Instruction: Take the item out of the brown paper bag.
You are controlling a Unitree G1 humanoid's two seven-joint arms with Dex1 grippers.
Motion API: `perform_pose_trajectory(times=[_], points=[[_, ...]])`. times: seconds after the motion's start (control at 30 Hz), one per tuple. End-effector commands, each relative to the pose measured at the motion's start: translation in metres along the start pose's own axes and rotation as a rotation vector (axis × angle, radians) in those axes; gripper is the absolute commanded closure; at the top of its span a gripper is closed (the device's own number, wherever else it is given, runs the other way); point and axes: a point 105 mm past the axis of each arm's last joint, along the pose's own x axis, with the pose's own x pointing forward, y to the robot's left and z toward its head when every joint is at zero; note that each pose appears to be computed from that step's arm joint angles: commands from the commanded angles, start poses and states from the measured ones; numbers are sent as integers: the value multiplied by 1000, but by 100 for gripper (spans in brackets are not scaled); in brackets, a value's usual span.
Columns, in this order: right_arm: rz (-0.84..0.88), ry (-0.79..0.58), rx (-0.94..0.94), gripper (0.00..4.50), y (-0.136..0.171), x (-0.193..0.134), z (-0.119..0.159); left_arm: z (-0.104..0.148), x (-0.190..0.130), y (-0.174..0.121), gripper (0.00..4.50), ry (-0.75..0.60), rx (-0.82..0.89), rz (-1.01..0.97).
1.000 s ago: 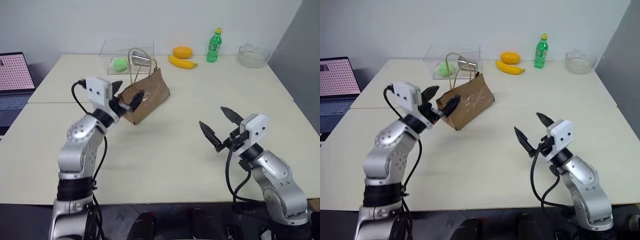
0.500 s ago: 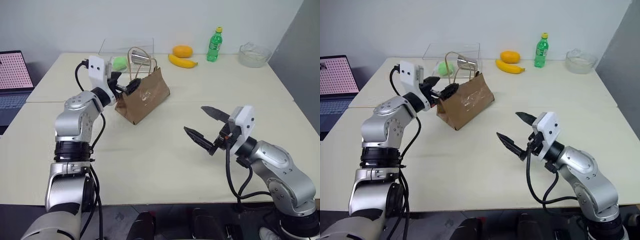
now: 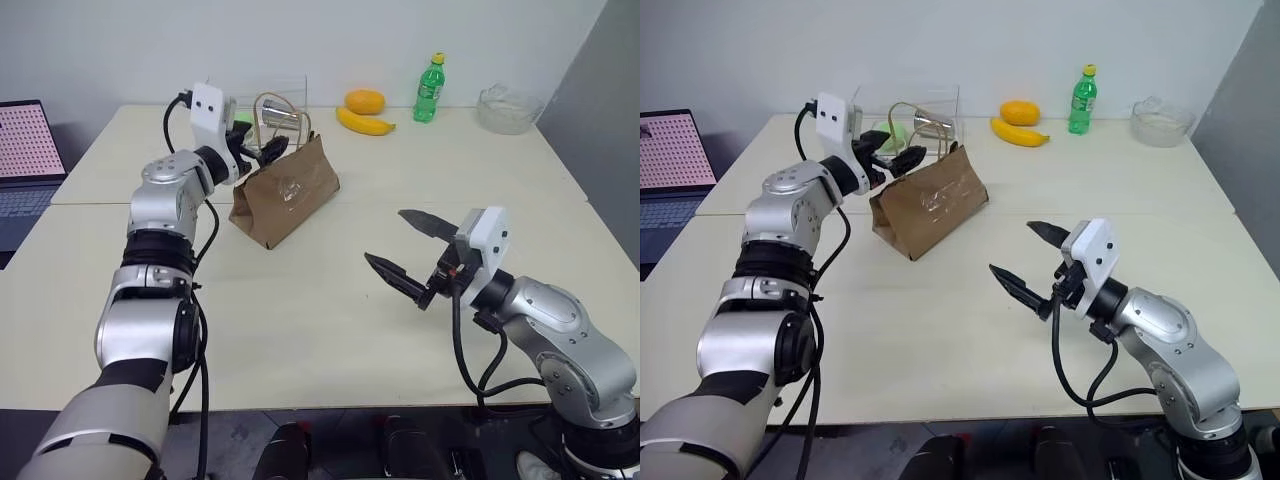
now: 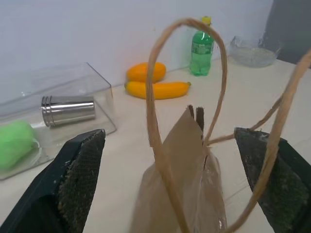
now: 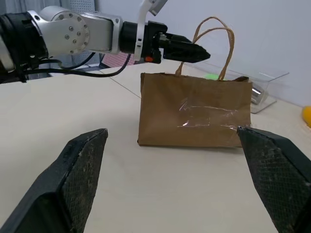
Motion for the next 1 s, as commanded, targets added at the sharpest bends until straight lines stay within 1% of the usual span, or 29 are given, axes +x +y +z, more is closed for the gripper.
perform_pose_trajectory(times=[0.03, 0.1, 0.13, 0.17, 0.27, 0.57, 0.6, 0.7, 0.8, 0.83, 1.0], points=[[-1, -48, -47, 0, 1, -2, 18, 30, 4, 2, 4, -69, 50, -3], [-4, -47, -48, 0, 1, -2, 19, 34, 7, 3, 4, -63, 65, -3], [-5, -47, -47, 0, 1, -2, 19, 36, 8, 3, 42, -61, 73, -2], [-6, -47, -47, 0, 0, -2, 20, 38, 9, 3, 55, -58, 81, -4], [-8, -43, -45, 0, 0, -2, 20, 42, 12, 2, 144, -38, 98, -10], [-14, -28, -48, 0, 2, -5, 21, 48, 15, -1, 438, -24, 153, -27], [-15, -27, -47, 0, 2, -5, 21, 48, 15, -3, 445, -21, 167, -44], [-19, -21, -45, 0, 3, -6, 20, 52, 13, -10, 445, -30, 243, -116], [-17, -11, -55, 0, 4, -10, 20, 65, 10, -19, 445, -63, 364, -192], [-11, -10, -62, 0, 6, -12, 21, 70, 9, -22, 445, -72, 428, -215], [19, 12, -89, 0, 11, -21, 19, 87, 9, -37, 445, -135, 608, -272]])
